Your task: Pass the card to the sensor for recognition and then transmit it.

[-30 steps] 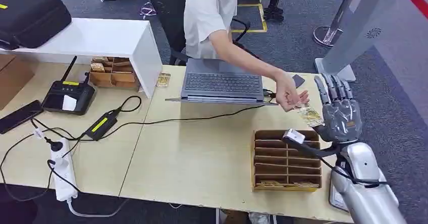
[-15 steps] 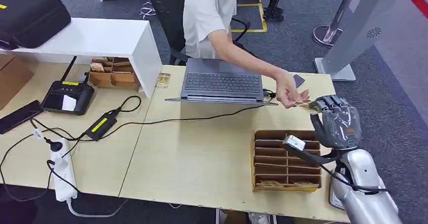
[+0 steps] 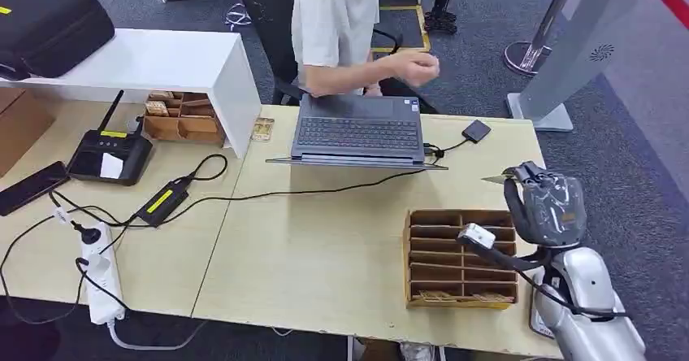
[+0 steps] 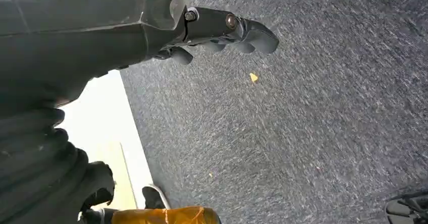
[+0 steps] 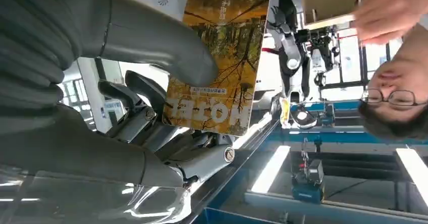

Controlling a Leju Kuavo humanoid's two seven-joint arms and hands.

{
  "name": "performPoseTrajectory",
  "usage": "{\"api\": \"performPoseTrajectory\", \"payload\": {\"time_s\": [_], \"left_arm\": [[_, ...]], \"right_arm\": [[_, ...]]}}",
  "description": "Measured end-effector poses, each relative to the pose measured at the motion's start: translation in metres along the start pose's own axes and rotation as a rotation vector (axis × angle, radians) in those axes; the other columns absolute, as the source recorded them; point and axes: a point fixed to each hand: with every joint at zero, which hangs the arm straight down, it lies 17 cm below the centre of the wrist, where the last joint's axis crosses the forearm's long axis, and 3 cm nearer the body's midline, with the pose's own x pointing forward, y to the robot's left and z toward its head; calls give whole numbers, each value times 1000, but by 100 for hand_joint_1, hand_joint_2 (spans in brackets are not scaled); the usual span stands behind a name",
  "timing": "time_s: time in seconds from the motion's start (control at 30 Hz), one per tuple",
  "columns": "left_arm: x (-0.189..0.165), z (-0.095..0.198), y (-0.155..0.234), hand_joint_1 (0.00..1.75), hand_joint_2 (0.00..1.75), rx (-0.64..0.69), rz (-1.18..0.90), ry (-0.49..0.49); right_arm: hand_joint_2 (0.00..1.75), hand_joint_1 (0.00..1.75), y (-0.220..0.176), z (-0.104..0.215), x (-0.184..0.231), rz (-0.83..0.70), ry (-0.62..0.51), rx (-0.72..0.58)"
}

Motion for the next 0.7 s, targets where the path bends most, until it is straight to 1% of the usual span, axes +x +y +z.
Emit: {"api": "performPoseTrajectory", "payload": {"time_s": [0.3, 0.5, 0.7], "left_arm": [[-2, 1, -8, 0, 175, -36, 3, 10], [-5, 1, -8, 0, 175, -37, 3, 21], [-7, 2, -11, 0, 175, -41, 3, 27]], "right_arm": [[175, 175, 0, 11, -6, 33, 12, 5], [175, 175, -3, 25, -16, 54, 28, 8], [175, 175, -12, 45, -32, 75, 58, 3]]}}
